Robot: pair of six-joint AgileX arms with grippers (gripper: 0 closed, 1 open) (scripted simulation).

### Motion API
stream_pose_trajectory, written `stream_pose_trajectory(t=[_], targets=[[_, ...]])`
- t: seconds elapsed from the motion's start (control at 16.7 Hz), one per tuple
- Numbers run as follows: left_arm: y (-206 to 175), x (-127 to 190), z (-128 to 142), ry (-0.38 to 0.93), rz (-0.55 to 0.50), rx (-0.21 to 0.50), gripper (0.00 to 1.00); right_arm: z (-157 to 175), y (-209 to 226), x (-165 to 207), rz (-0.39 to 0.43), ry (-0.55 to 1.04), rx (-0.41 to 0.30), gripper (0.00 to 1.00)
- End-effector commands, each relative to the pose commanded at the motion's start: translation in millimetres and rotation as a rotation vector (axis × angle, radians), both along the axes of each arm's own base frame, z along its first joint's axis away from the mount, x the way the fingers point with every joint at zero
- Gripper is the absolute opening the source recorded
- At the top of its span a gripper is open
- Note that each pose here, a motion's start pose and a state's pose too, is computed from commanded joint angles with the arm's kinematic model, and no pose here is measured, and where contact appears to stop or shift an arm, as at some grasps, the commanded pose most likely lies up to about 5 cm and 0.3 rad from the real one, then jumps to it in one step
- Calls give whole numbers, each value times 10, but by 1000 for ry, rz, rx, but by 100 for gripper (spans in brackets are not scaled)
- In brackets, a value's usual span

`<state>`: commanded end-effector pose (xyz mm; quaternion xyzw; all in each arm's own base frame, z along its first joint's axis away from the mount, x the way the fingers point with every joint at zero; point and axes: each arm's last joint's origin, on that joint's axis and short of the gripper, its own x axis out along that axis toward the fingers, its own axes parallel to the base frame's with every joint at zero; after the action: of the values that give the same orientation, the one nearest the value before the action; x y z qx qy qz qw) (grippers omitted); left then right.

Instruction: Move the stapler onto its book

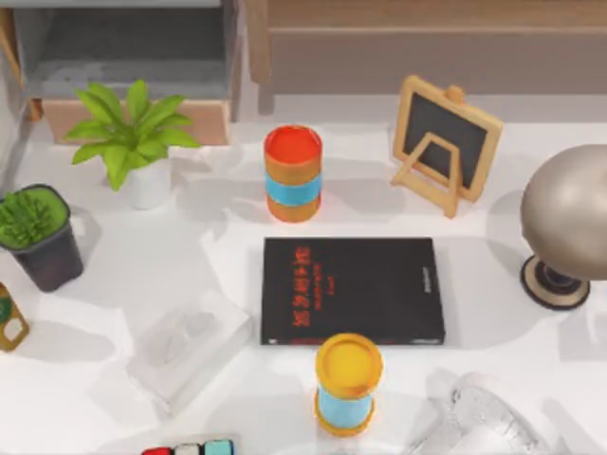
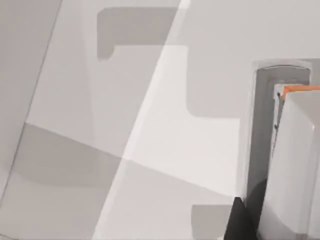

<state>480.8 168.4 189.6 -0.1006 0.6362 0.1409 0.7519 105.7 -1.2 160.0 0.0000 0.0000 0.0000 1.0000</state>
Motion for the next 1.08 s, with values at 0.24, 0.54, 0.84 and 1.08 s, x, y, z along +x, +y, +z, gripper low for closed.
stream_pose_trajectory(t=[0.24,0.54,0.84,1.08], targets=[[-424,-130,606,-48,-30,56,0,0,0,0,0,0,0,100],[-1531,-279,969,-65,-136,92,0,0,0,0,0,0,0,100],[-2939,-564,1021,-137,-270,64,0,0,0,0,0,0,0,100],[-3983,-947,743,-129,-348,-8,0,0,0,0,0,0,0,100]])
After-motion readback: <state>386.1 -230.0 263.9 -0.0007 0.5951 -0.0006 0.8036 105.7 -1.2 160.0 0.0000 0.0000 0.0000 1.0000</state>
